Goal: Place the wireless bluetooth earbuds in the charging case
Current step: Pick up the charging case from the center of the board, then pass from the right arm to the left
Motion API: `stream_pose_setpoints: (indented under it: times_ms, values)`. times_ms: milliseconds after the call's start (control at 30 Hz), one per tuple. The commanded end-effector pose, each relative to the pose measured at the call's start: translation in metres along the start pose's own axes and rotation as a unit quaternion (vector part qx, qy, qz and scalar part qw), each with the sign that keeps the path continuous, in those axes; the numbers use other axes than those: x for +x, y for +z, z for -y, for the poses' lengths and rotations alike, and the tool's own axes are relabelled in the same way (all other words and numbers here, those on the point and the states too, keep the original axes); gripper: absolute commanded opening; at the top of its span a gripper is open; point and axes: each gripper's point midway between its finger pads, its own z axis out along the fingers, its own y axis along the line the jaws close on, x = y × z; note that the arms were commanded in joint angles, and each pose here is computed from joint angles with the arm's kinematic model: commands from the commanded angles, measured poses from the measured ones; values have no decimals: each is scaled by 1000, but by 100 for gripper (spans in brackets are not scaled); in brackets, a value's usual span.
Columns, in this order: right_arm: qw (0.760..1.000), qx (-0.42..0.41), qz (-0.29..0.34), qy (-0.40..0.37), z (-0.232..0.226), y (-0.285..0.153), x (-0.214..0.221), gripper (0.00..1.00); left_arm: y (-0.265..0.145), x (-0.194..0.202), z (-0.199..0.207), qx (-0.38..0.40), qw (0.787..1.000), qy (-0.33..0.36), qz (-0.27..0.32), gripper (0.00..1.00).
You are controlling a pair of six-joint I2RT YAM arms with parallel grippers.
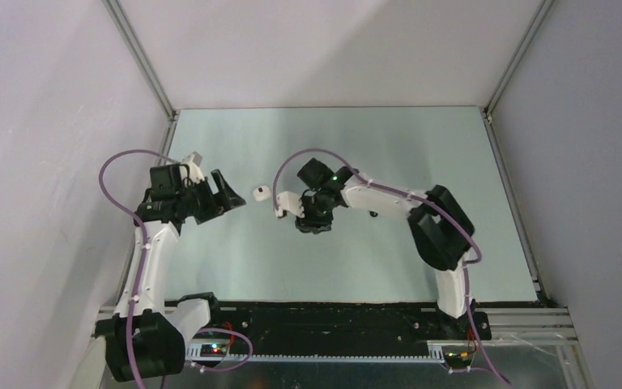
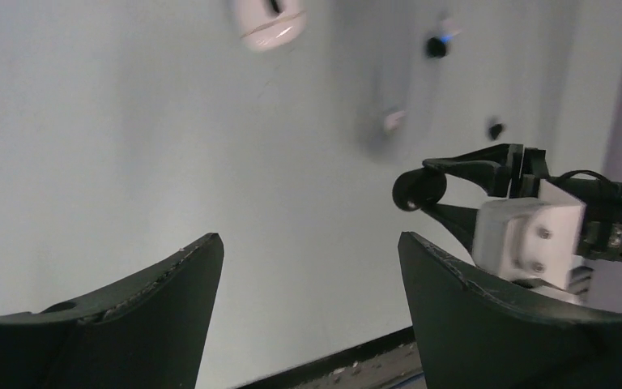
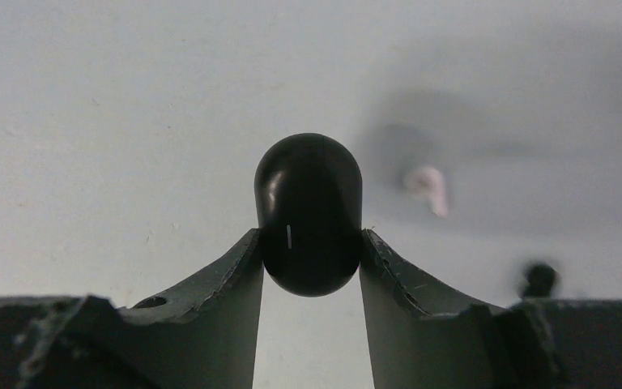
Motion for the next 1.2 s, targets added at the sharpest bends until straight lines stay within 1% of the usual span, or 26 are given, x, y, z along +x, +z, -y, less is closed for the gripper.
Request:
stream_pose_setpoints:
  times_ms: [0,33,67,100,133,167,200,233,267,300,333,400,433,467,567,600,633,667,700,733,867,967,1167]
  values:
    - [985,131,101,42,43,-107,-52,34,-22,-58,79,158,979,84,102,86]
    - [981,149,116,45,46,-127,-57,34,-29,-70,96,196,966,112,127,86]
    - [976,166,130,60,54,-144,-58,34,-35,-78,106,216,959,114,140,86]
    - [971,180,144,64,57,-161,-63,34,-47,-93,123,255,940,142,176,86]
    - [965,193,160,76,65,-176,-64,34,-51,-102,128,273,935,126,188,86]
    - [959,209,171,86,71,-193,-63,34,-64,-117,142,300,915,153,223,85]
    - [953,227,184,84,76,-208,-68,33,-64,-124,147,308,912,153,224,85]
    - [948,238,189,91,81,-216,-66,33,-75,-133,160,319,903,171,232,84]
    - [942,253,201,88,86,-228,-70,33,-66,-132,167,327,900,193,212,83]
    - [937,265,208,88,93,-237,-70,33,-70,-134,176,326,897,222,202,82]
    - [933,275,215,84,96,-245,-72,33,-59,-126,184,337,896,232,173,81]
    - [924,298,228,76,104,-258,-75,33,-56,-113,205,363,886,255,137,79]
    - [918,310,236,70,108,-265,-79,33,-57,-113,212,374,881,258,134,78]
    - [915,316,241,66,109,-270,-81,34,-53,-106,220,390,875,261,118,77]
    - [906,339,248,46,113,-279,-89,34,-49,-94,238,411,860,287,97,71]
    - [904,345,247,44,115,-281,-90,34,-40,-89,237,405,866,281,78,70]
    - [900,355,249,38,117,-283,-93,34,-40,-90,242,405,861,297,79,68]
    - [899,357,250,35,118,-283,-95,34,-24,-88,235,384,877,283,58,67]
    - [897,362,253,29,119,-283,-98,34,-17,-94,236,377,879,287,56,66]
    - [896,362,254,23,119,-282,-100,33,-13,-92,233,368,886,279,42,66]
    - [893,367,262,-6,123,-274,-108,34,-9,-94,233,370,877,304,37,64]
    - [894,366,256,-16,124,-265,-110,34,-6,-91,237,387,871,300,28,61]
    - [890,372,262,-32,125,-265,-118,34,-2,-90,245,404,862,305,6,57]
